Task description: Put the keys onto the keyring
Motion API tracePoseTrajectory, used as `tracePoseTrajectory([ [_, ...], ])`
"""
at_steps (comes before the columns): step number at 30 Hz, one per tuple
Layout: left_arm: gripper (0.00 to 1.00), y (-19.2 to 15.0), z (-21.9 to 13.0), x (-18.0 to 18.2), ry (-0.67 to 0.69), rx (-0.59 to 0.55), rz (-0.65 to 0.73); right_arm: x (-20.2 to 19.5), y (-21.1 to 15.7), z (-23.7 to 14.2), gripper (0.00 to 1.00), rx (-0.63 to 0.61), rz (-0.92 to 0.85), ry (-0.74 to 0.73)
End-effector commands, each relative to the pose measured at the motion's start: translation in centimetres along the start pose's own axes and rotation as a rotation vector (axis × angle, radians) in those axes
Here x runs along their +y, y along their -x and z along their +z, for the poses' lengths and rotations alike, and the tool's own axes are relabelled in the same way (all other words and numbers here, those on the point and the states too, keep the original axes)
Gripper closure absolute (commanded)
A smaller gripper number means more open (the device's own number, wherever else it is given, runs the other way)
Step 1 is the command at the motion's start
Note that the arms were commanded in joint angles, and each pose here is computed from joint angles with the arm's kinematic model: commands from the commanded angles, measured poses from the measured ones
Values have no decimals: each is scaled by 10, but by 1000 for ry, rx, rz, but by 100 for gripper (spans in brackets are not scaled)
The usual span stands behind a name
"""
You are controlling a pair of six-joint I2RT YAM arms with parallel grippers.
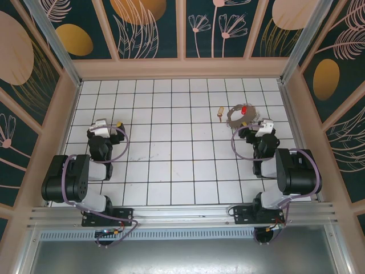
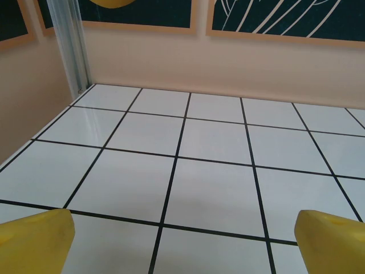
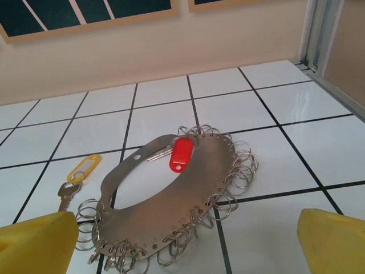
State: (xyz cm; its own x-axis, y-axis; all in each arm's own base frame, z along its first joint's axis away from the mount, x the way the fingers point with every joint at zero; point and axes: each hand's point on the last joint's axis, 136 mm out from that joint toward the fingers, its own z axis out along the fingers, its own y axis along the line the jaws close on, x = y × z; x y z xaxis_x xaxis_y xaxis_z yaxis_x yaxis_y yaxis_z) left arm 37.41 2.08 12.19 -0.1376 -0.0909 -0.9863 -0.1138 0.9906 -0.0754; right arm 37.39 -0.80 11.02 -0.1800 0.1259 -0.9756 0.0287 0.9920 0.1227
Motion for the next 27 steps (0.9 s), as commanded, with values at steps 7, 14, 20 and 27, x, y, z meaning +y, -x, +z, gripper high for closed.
tracePoseTrajectory([
  [7,1,13,2,-6,-23,-44,9,1,11,2,1,-30,-10,8],
  [14,1,13,2,-6,-23,-44,9,1,11,2,1,-30,-10,9],
  [20,1,13,2,-6,-23,-44,7,1,11,3,1,-30,-10,9],
  [27,1,16,5,-10,-43,-26,23,-2,16,6,1,-22,5,-5],
])
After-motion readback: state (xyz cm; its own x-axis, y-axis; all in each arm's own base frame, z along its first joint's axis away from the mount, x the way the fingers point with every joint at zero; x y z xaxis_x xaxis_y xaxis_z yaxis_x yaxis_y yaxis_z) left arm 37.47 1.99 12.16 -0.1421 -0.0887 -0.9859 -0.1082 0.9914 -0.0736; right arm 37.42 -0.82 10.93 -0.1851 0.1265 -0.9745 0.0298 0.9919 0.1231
